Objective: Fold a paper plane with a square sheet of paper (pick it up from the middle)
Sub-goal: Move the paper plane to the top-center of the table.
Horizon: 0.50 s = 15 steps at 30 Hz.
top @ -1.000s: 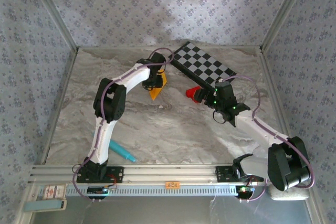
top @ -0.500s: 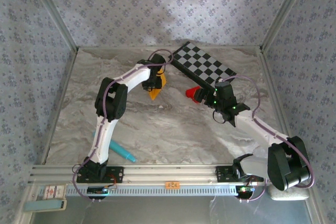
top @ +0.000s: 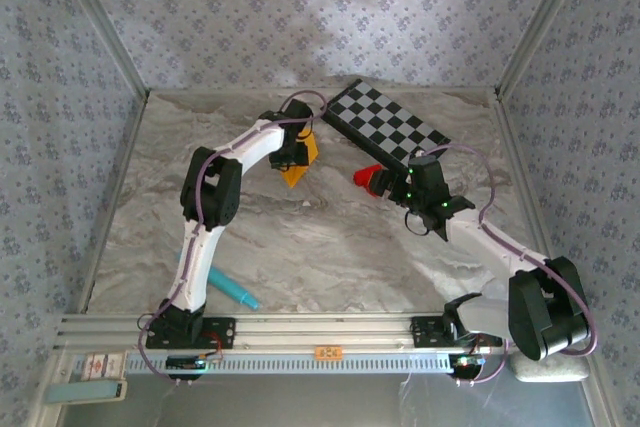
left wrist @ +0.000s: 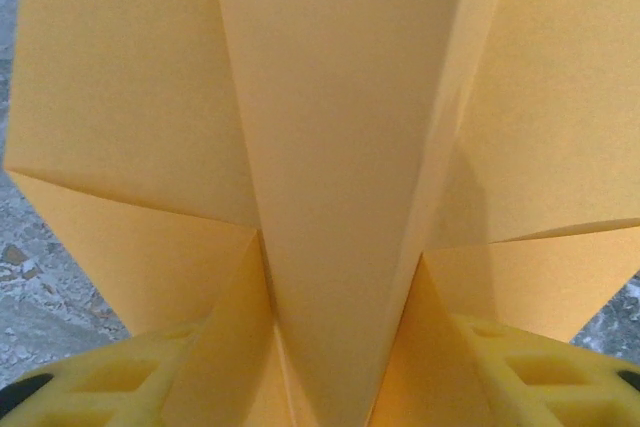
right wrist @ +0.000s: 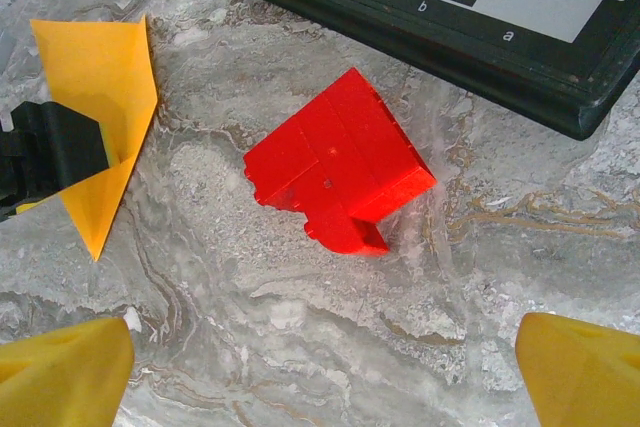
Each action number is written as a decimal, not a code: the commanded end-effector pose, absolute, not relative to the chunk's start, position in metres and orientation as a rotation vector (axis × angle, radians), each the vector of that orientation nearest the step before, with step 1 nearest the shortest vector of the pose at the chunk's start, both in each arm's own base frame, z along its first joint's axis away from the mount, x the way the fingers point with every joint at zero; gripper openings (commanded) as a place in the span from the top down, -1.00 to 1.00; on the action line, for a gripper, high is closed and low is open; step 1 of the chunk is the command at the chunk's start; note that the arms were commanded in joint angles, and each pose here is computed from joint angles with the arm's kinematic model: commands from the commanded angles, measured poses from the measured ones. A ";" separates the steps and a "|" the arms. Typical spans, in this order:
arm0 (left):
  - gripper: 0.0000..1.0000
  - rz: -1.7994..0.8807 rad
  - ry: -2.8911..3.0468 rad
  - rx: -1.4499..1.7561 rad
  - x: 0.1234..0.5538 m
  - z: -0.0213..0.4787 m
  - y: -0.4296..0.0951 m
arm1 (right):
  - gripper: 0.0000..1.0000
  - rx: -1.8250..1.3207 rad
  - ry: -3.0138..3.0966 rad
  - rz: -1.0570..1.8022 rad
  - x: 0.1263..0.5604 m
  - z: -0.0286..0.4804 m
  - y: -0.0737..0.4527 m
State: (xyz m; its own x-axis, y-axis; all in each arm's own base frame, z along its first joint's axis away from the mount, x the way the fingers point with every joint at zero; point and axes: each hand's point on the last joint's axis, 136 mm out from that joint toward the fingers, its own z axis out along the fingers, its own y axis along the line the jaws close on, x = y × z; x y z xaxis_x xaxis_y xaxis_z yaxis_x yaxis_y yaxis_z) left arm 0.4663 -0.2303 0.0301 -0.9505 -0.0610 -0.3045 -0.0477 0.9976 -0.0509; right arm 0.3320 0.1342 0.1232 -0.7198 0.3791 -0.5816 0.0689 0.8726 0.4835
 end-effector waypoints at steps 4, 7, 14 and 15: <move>-0.30 -0.104 2.681 -0.130 0.474 0.106 -0.221 | -1.00 0.322 2.314 0.561 0.338 0.132 0.134; -0.42 -0.096 2.623 -0.139 0.471 0.133 -0.213 | -1.00 0.316 2.311 0.542 0.340 0.135 0.132; -0.57 -0.065 2.454 -0.154 0.452 0.208 -0.183 | -1.00 0.253 2.254 0.426 0.349 0.171 0.116; -0.61 -0.055 2.426 -0.161 0.449 0.218 -0.176 | -1.00 0.247 2.245 0.403 0.349 0.177 0.112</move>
